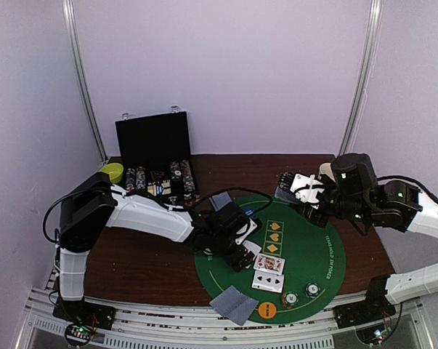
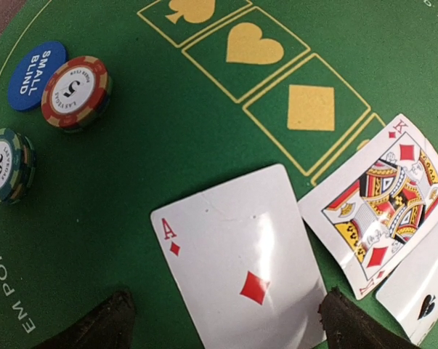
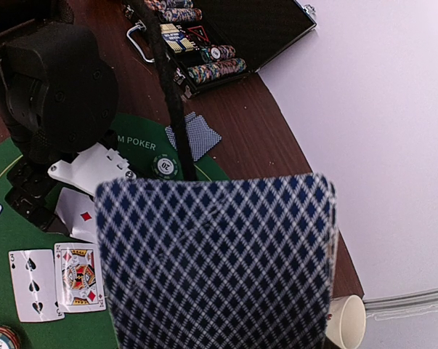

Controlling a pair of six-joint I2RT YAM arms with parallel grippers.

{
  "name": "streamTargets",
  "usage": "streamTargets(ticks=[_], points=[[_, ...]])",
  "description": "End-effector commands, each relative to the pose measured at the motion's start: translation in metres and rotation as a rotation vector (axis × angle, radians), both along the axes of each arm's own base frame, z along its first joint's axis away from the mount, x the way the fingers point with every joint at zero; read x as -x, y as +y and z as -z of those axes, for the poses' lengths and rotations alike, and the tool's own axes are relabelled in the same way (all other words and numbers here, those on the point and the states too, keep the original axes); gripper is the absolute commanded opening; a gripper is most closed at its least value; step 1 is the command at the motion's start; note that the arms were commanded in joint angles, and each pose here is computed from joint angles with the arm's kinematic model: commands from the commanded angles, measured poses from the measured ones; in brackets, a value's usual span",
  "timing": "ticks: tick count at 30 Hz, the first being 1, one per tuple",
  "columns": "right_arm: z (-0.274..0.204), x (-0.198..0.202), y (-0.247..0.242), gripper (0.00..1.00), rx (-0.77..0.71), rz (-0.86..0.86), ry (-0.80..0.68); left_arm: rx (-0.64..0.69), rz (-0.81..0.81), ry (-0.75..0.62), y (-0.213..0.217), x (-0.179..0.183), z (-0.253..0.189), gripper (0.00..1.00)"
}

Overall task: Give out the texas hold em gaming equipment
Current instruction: Move the poker card to the community card area.

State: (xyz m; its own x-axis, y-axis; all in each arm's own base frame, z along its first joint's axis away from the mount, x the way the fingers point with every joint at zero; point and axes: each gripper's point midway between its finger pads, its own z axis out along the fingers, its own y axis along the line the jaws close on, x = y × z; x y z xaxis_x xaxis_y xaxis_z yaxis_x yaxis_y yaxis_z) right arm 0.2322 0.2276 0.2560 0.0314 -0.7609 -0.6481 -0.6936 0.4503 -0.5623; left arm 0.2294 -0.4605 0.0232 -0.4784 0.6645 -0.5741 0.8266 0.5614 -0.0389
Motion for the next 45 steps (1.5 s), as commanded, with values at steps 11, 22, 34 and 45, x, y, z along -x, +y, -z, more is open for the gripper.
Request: streamTargets(ticks=[11,22,34,45], points=[[-0.005,-0.001,0.000,0.44,-0.026,0.006,-0.007,-0.151,0.068,0.023,0.015,0.017,0.038,0.92],[-0.008,0.000,-0.002,0.44,-0.027,0.008,-0.013,-0.253,0.040,-0.064,0.039,-0.014,0.040,0.68],[-0.010,0.001,-0.005,0.44,-0.029,0.014,-0.017,-0.091,0.389,-0.150,-0.007,-0.013,0.027,0.59],[-0.015,0.003,-0.008,0.44,-0.042,0.019,-0.015,-0.045,0.524,-0.142,-0.031,-0.006,0.019,0.56]])
